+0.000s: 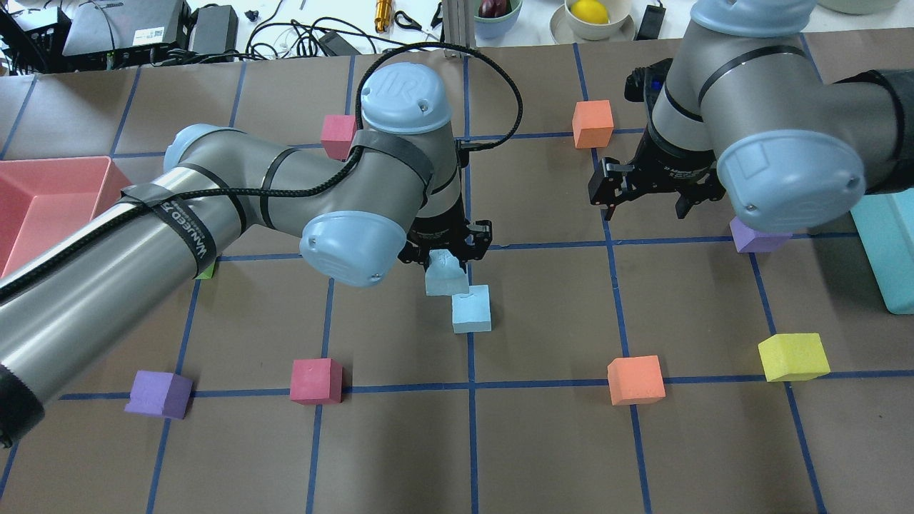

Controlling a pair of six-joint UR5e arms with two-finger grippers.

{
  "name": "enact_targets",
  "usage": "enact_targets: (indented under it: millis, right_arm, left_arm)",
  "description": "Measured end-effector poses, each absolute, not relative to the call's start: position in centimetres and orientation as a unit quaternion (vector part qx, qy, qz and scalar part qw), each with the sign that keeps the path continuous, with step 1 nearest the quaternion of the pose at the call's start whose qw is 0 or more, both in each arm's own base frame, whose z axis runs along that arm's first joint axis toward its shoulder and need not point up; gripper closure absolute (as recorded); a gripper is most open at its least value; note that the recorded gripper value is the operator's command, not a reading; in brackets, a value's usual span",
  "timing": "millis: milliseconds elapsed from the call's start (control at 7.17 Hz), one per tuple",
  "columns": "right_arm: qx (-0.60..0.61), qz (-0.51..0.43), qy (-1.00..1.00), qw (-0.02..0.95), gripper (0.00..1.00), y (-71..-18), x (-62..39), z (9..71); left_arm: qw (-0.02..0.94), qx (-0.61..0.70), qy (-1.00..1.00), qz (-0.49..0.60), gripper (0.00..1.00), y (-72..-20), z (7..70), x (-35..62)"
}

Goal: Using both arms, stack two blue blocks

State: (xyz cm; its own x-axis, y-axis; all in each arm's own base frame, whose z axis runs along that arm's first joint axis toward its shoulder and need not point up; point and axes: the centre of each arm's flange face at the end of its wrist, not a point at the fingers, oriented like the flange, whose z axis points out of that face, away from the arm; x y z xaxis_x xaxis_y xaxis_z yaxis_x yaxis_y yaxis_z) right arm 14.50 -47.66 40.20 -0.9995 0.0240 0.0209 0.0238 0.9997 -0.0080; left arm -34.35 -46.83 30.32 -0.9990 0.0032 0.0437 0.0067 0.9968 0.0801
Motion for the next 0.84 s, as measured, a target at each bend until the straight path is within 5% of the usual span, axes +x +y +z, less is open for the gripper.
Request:
enact_targets:
  millis: [837]
  right_arm:
    - [-0.007,-0.001,-1.000,0.002,0.00,-44.2,14.4,46.2]
  left_arm:
    - [0.026,0.001,-0.999,-0.034,1.00,-45.9,27.2,-36.6]
